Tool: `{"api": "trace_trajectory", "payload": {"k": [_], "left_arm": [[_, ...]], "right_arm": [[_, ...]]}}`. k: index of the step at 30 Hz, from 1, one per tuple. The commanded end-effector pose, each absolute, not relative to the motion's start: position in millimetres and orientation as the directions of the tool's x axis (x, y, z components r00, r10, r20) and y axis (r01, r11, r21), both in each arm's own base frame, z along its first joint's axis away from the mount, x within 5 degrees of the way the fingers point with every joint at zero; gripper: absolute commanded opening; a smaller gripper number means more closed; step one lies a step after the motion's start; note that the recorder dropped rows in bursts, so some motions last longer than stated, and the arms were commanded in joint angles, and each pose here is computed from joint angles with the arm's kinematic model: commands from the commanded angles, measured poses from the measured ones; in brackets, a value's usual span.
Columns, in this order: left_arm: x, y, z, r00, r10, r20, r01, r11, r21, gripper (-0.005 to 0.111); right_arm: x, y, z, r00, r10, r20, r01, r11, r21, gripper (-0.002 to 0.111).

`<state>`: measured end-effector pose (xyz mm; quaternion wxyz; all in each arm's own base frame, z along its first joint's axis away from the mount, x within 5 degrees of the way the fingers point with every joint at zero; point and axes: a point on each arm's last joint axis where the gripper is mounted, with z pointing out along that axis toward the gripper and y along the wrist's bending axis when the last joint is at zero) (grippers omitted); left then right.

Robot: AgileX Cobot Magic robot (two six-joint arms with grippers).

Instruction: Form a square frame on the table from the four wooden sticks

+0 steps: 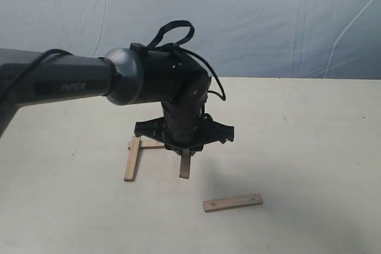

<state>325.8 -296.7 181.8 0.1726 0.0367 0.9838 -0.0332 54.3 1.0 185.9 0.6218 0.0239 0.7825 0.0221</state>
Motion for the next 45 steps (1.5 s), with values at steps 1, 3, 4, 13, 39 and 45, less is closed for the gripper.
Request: {"api": "trace_trajectory", "payload": {"k": [1, 3, 4, 13, 39, 45], "left_arm": [[329, -283, 167, -0.940, -0.013, -0.340, 0.028, 0.993, -0.116, 0.000], [332, -278, 162, -0.937, -0.031, -0.349, 0.019, 0.990, -0.140, 0.000], [333, -276, 161, -0.935, -0.036, -0.354, 0.017, 0.989, -0.146, 0.000], [354, -257, 158, -0.918, -0.106, -0.381, -0.034, 0.981, -0.189, 0.000], [368, -252, 131, -0.915, -0.100, -0.390, -0.024, 0.981, -0.194, 0.000], [362, -244, 179, -0.898, -0.045, -0.439, 0.038, 0.983, -0.178, 0.018]], "right_arm": [[54, 1, 185, -0.219, 0.064, -0.974, 0.004, 0.998, 0.064, 0.000], [54, 1, 185, -0.219, 0.064, -0.974, 0.004, 0.998, 0.064, 0.000], [54, 1, 185, -0.219, 0.064, -0.974, 0.004, 0.998, 0.064, 0.000], [54, 1, 185, -0.219, 0.064, -0.974, 0.004, 0.998, 0.064, 0.000], [54, 1, 185, -0.219, 0.064, -0.974, 0.004, 0.998, 0.064, 0.000], [54, 1, 185, -0.219, 0.064, -0.974, 0.004, 0.998, 0.064, 0.000]]}}
